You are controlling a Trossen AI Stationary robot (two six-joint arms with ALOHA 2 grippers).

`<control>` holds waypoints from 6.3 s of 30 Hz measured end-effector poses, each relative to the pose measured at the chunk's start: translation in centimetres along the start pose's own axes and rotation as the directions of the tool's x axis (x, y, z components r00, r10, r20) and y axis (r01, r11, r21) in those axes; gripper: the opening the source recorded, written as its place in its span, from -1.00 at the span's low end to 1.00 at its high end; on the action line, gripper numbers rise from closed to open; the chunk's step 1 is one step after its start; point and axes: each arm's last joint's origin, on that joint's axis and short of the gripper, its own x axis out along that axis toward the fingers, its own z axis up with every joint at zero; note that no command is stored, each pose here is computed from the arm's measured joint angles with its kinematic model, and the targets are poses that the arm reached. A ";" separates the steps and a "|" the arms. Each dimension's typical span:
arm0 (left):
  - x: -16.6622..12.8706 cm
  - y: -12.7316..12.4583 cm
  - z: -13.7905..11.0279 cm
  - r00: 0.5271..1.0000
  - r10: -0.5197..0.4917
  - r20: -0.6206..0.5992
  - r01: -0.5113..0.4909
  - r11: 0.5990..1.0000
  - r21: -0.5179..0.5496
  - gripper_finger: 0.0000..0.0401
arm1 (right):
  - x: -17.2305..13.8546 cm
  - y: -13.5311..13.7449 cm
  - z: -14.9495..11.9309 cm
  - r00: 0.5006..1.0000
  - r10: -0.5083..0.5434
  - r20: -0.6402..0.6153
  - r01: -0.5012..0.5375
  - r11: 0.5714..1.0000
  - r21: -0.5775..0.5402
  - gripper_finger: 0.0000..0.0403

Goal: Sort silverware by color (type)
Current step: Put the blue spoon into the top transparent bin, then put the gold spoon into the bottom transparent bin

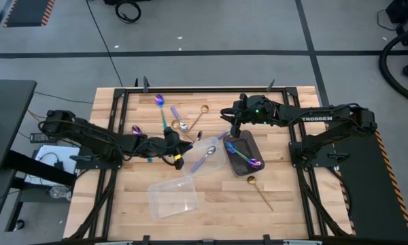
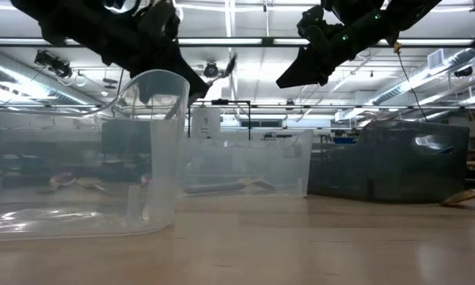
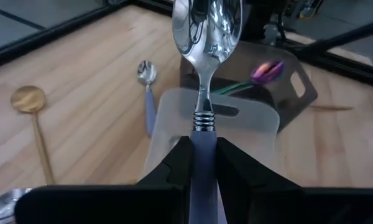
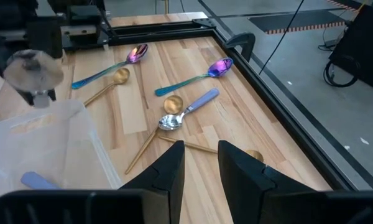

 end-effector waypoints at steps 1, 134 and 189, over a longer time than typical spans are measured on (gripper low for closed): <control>0.2 0.0 -0.3 1.000 0.007 -0.014 -0.007 1.000 0.004 -0.72 | 0.0 0.0 0.0 1.000 0.000 0.000 0.000 1.000 0.000 -0.47; -6.5 0.6 -5.4 0.799 0.444 -0.405 -0.585 0.732 -0.351 -0.30 | 0.0 0.7 0.1 0.996 0.088 0.015 -0.086 0.990 -0.109 -0.47; 0.7 5.0 -7.3 0.489 0.537 -0.688 -0.862 0.420 -0.284 -0.23 | 0.2 0.6 -1.6 0.990 0.139 -0.008 -0.138 0.972 -0.192 -0.47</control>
